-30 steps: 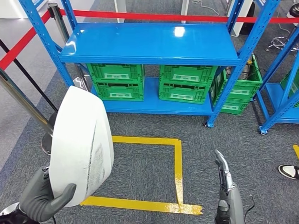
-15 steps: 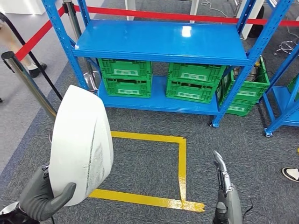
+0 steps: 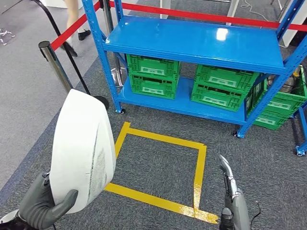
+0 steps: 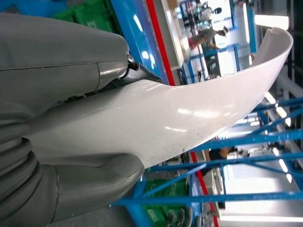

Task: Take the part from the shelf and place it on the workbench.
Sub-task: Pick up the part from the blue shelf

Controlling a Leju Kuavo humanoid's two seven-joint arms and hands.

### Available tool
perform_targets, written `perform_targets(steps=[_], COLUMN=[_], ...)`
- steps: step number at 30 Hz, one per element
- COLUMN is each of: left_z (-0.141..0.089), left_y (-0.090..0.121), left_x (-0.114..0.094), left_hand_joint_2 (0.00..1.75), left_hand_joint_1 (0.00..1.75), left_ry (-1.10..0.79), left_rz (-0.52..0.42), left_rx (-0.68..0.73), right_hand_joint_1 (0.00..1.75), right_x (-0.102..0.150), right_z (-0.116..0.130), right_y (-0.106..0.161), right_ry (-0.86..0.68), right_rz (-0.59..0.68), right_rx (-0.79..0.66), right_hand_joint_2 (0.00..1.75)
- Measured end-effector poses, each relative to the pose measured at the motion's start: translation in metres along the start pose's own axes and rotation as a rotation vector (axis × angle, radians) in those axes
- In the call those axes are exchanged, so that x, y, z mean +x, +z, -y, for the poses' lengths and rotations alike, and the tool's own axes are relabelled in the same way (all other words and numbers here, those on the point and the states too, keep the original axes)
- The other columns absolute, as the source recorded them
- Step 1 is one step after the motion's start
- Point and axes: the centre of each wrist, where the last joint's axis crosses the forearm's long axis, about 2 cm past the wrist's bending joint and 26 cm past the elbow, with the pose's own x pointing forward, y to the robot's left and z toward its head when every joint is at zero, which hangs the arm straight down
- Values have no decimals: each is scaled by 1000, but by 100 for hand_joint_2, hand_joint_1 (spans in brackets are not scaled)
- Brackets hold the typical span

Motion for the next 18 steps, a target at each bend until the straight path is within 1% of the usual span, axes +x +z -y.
perform_targets(steps=[18], left_z=[6], left_y=[7], left_x=[3], left_hand_joint_2=[175], left_hand_joint_1=[175], left_ry=[-35], left_rz=[2], left_rx=[31], right_hand_joint_1=[0], right_x=[0], right_z=[-1], right_y=[0], right_ry=[-13], right_rz=[-1], right_rx=[25], right_hand_joint_2=[0])
